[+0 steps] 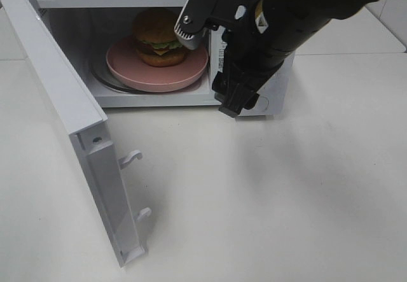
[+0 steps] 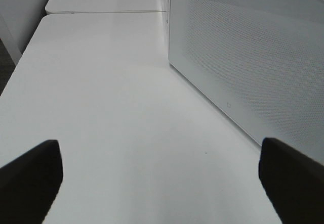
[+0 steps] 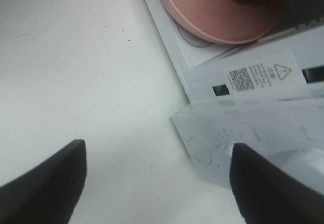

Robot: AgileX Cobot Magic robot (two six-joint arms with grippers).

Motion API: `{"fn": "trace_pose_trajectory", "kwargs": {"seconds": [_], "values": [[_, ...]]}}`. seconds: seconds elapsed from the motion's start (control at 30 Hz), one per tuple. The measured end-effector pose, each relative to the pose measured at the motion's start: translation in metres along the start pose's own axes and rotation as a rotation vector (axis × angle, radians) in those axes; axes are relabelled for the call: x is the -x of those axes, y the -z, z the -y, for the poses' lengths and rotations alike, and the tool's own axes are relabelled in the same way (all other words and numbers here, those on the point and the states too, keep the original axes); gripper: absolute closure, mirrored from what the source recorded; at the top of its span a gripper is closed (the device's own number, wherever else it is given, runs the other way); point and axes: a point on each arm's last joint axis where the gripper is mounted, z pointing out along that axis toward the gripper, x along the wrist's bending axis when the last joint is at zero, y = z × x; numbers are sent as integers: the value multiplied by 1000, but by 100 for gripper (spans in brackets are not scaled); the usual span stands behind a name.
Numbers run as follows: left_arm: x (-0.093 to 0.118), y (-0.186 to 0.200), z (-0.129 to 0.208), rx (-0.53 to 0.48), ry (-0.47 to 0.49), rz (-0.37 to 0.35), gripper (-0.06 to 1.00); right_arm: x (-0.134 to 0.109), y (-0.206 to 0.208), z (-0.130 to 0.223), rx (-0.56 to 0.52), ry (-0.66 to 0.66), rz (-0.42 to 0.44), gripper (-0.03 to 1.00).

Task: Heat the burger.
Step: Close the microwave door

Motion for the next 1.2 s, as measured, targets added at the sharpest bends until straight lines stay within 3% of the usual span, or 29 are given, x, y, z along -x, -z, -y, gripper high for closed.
{"fn": "trace_pose_trajectory", "kwargs": {"seconds": [0.33, 0.67, 0.93, 1.2], "values": [[0, 0, 0, 0, 0, 0, -3, 19, 55, 38, 18, -367, 45, 21], [0, 0, 0, 1, 0, 0, -3, 32, 107, 88, -142, -645, 37, 20], [0, 0, 0, 1, 0, 0, -3, 23, 147, 103, -220, -688, 21, 20], [0, 0, 0, 1, 0, 0, -3, 2, 166, 125, -233, -715, 23, 20]]}}
